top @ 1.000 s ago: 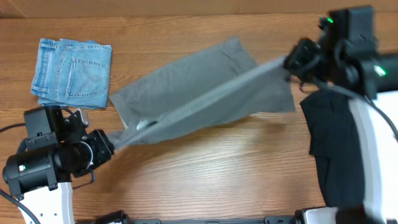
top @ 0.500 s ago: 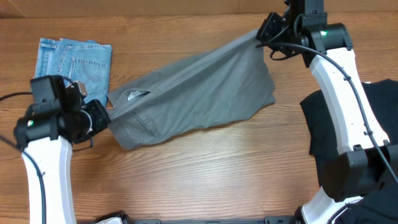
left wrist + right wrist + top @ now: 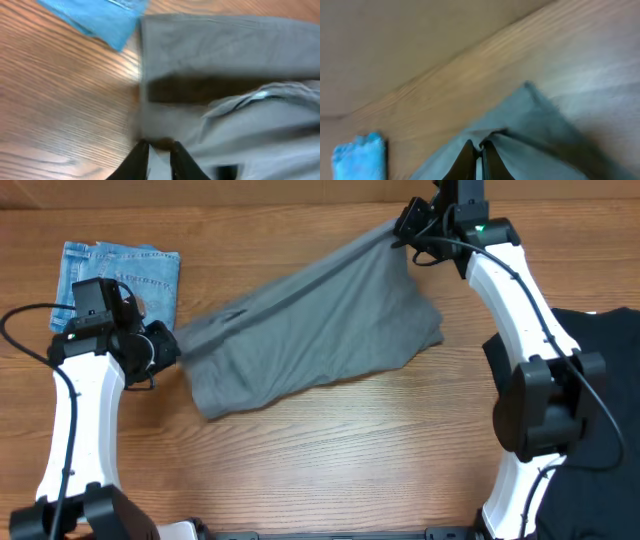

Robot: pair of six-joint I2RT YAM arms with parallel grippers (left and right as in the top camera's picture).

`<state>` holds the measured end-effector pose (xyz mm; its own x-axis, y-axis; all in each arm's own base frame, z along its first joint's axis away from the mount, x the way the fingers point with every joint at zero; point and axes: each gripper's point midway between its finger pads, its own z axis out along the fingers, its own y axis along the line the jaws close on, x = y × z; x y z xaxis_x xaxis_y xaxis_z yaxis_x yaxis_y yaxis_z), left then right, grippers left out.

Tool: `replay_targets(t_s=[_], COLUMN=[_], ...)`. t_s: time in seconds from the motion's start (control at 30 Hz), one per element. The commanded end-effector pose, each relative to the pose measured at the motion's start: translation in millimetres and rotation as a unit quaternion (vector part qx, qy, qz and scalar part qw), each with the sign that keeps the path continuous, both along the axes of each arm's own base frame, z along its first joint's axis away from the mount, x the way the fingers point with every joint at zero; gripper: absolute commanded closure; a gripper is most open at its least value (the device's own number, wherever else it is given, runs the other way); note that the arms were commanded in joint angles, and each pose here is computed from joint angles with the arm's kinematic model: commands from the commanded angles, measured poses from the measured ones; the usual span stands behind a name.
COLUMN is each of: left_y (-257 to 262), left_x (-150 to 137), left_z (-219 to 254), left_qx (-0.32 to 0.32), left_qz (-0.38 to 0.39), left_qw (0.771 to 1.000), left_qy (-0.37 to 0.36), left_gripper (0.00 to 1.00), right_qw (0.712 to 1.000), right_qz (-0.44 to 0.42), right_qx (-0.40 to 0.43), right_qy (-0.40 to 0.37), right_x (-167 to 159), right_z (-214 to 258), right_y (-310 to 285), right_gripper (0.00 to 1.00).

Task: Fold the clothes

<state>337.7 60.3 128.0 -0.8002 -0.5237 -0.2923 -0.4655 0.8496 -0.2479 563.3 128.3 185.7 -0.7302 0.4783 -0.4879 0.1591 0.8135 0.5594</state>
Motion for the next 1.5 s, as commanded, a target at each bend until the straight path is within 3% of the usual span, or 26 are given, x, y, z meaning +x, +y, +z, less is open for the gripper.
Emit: replay_targets(t_s=[0.0,0.03,0.07,0.13,0.17,0.27,0.4,0.63,0.7,0.93,1.13,1.3,1.47], left_y=[20.3,21.1,21.7,22.7,22.7,22.9,21.0,18.4,12.0,-1.9,-16.1,-22.2,-26.3], left_x=[9.6,12.5,15.8,19.3,19.6,17.2,9.4,10.6,22.3,70.6,102.7,123.8,141.5], left_z=[-16.5,-19.7,-23.0,-27.5,-28.3,-29.4,-32.0,-33.7,-33.7,-30.5,-54.8,-76.0,-87.4], left_qx=[0.056,0.058,0.058,0.058,0.058,0.057,0.053,0.047,0.041,0.026,-0.003,-0.026,-0.037], left_qz=[0.014,0.015,0.016,0.016,0.016,0.016,0.015,0.010,-0.034,-0.125,-0.182,-0.193,-0.204], left_qw=[0.998,0.998,0.998,0.998,0.998,0.998,0.998,0.998,0.998,0.989,0.975,0.969,0.960], left_qy=[0.020,0.020,0.019,0.020,0.020,0.026,0.042,0.042,0.019,-0.080,-0.126,-0.154,-0.186], left_gripper=[0.77,0.74,0.69,0.65,0.65,0.61,0.56,0.36,0.34,0.29,0.33,0.39,0.40], right_qw=[0.998,0.998,0.998,0.998,0.998,0.998,0.998,0.991,0.983,0.962,0.943,0.935,0.927], right_qz=[-0.054,-0.054,-0.052,-0.049,-0.048,-0.023,0.001,0.017,0.030,0.169,0.252,0.274,0.304], right_qx=[-0.025,-0.024,-0.023,-0.024,-0.026,-0.051,-0.070,-0.071,-0.076,-0.047,0.027,0.026,0.018], right_qy=[-0.029,-0.032,-0.035,-0.037,-0.036,-0.037,-0.006,0.110,0.163,0.208,0.216,0.223,0.220], right_x=[24.2,26.5,28.3,30.4,30.0,27.4,14.5,-31.0,-54.8,-99.9,-125.8,-136.5,-146.8], right_z=[0.9,-0.4,-0.6,-3.5,-4.0,-6.9,-20.5,-54.9,-67.2,-72.3,-60.2,-60.1,-59.9], right_y=[-35.7,-34.5,-33.7,-33.2,-33.3,-35.9,-38.0,-39.1,-40.9,-13.9,23.8,44.2,71.6], right_gripper=[0.96,0.95,0.84,0.39,0.29,0.17,0.14,0.18,0.21,0.25,0.32,0.34,0.35])
